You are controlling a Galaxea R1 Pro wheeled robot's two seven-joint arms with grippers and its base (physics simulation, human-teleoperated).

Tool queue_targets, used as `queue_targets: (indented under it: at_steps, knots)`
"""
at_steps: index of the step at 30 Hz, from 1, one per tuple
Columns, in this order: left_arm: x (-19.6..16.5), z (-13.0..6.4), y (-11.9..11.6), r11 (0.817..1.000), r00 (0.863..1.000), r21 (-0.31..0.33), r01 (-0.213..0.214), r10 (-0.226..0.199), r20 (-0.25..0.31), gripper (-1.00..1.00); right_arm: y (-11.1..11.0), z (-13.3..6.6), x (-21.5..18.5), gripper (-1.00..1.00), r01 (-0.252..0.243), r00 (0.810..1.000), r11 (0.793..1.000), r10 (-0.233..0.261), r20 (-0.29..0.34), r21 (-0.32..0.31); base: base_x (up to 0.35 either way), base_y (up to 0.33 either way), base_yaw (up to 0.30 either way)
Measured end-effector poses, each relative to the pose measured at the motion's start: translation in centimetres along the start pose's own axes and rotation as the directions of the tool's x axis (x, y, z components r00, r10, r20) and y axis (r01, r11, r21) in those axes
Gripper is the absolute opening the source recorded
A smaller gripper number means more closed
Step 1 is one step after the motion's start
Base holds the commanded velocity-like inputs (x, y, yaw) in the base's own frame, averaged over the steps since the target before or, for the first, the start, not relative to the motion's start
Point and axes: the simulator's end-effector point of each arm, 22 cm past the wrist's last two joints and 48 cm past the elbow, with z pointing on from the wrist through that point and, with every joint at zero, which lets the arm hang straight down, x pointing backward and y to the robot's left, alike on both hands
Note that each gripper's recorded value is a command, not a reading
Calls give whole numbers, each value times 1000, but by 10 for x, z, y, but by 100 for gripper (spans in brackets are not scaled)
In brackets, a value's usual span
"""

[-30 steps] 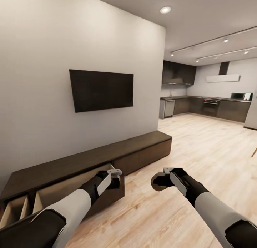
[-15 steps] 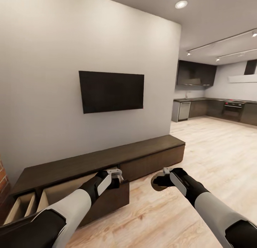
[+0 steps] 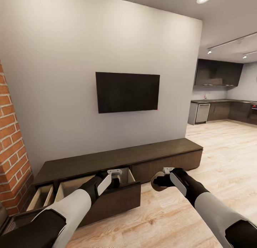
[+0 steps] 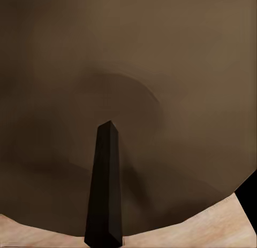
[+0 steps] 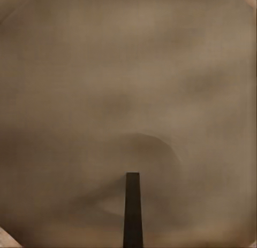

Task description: Place each of the two pumpkins and all three candles from the living room inside a cabinet in the living room (use any cabinet), then make sure every cabinet is closed, and position the cauldron so it is next to a table in the living room.

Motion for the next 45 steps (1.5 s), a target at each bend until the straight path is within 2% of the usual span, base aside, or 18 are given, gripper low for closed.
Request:
queue_targets:
  at_steps: [20,26,34,40,45]
  knots:
    - [4,5,1,1000,1000,0,2,-2,-10,-100,-3,7,10,-100,-6,1000,1000,7,-24,6,0,0,291]
    - [-4,6,2,1000,999,-2,15,-15,32,-100,-4,9,11,-100,-7,1000,1000,7,-27,6,0,0,291]
    - [-4,9,2,1000,999,-2,20,-20,38,-100,-3,11,13,-100,-7,999,1000,7,-33,5,22,0,281]
    - [-3,11,3,1000,999,-2,21,-21,33,-100,5,16,22,-100,67,997,998,-66,-47,15,69,0,258]
    - [-1,13,3,1000,999,-3,22,-22,29,-100,7,19,17,-100,75,997,997,-75,-16,15,71,0,211]
